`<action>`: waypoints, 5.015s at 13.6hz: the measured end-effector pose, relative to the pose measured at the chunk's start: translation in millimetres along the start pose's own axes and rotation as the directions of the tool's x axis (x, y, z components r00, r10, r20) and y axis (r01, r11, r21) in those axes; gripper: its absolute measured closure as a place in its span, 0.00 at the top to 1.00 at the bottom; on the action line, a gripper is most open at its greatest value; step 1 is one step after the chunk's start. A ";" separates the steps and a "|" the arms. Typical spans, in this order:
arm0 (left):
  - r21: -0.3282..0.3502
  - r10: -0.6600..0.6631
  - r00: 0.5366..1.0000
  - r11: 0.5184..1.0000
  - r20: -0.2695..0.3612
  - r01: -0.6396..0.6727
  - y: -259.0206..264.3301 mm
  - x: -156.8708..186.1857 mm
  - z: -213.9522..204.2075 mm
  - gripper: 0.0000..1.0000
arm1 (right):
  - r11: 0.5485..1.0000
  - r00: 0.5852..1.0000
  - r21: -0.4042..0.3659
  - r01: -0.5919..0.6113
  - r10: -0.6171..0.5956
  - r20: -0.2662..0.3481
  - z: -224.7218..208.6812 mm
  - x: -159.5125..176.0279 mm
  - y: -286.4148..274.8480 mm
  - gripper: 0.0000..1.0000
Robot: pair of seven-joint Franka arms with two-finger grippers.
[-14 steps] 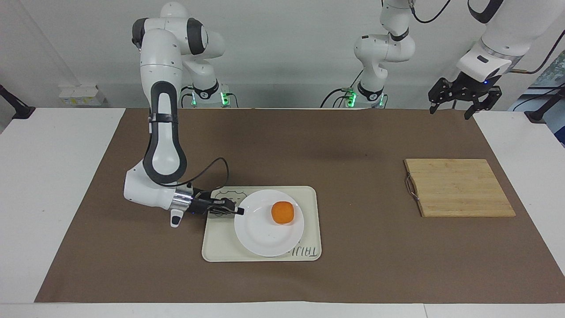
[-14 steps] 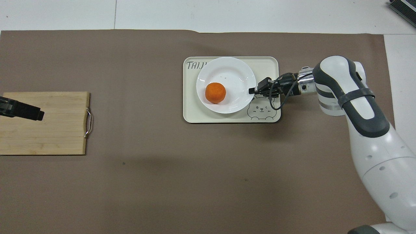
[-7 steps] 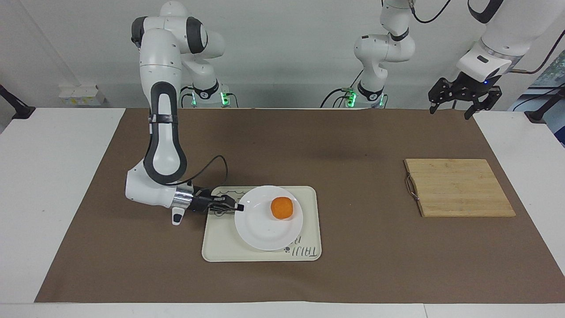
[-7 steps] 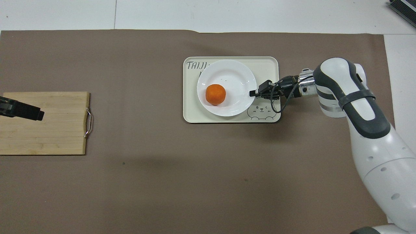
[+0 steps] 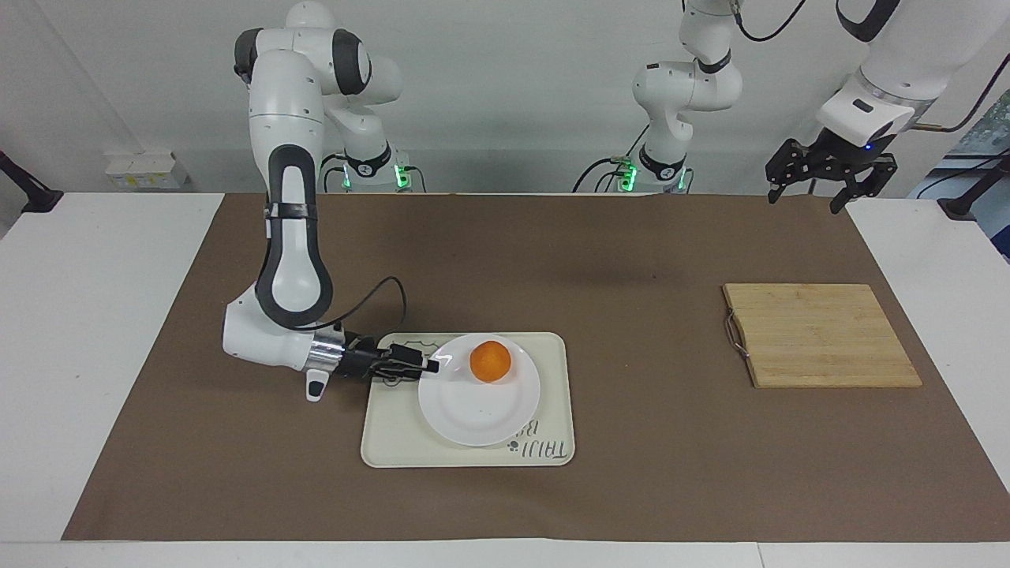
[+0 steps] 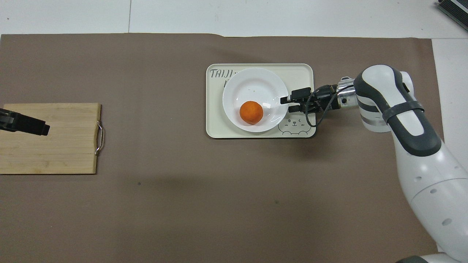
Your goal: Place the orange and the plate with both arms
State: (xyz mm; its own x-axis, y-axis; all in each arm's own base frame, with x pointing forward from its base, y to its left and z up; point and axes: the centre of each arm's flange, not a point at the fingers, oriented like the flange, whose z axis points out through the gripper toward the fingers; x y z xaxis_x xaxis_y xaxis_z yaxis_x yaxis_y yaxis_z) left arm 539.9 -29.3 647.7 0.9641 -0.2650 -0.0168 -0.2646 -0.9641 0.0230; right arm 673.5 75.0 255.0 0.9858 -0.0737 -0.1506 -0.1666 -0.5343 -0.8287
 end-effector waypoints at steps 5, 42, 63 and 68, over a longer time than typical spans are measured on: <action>0.000 0.000 1.000 1.000 0.000 0.000 0.0 0.0 0.0 1.00 | 0.998 0.999 -0.050 0.040 -0.041 -0.003 -18.7 -1.5 -11.3 1.00; 0.000 0.000 1.000 1.000 0.000 0.000 0.0 0.0 0.0 1.00 | 0.557 0.983 -0.831 0.008 -0.157 -0.096 -324.4 -182.5 -221.7 1.00; -0.006 -0.002 1.000 1.000 0.023 0.003 0.2 -6.5 4.4 1.00 | 0.539 0.994 -0.842 -0.027 -0.073 -0.079 -308.4 -230.8 -230.3 1.00; -0.003 -0.002 1.000 1.000 0.000 0.002 1.5 -15.1 -8.7 1.00 | 0.538 0.991 -0.843 -0.015 -0.104 -0.084 -309.2 -228.1 -233.4 1.00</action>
State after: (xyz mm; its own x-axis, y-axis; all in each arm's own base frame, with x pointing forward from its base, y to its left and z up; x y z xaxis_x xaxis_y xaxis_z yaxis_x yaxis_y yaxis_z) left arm 525.1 -26.6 656.8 0.9647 -0.2627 -0.0172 -0.2622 -0.9646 0.0261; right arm 493.5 -43.8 649.4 0.9960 -0.0878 -0.0179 -0.0876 -0.9961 0.0106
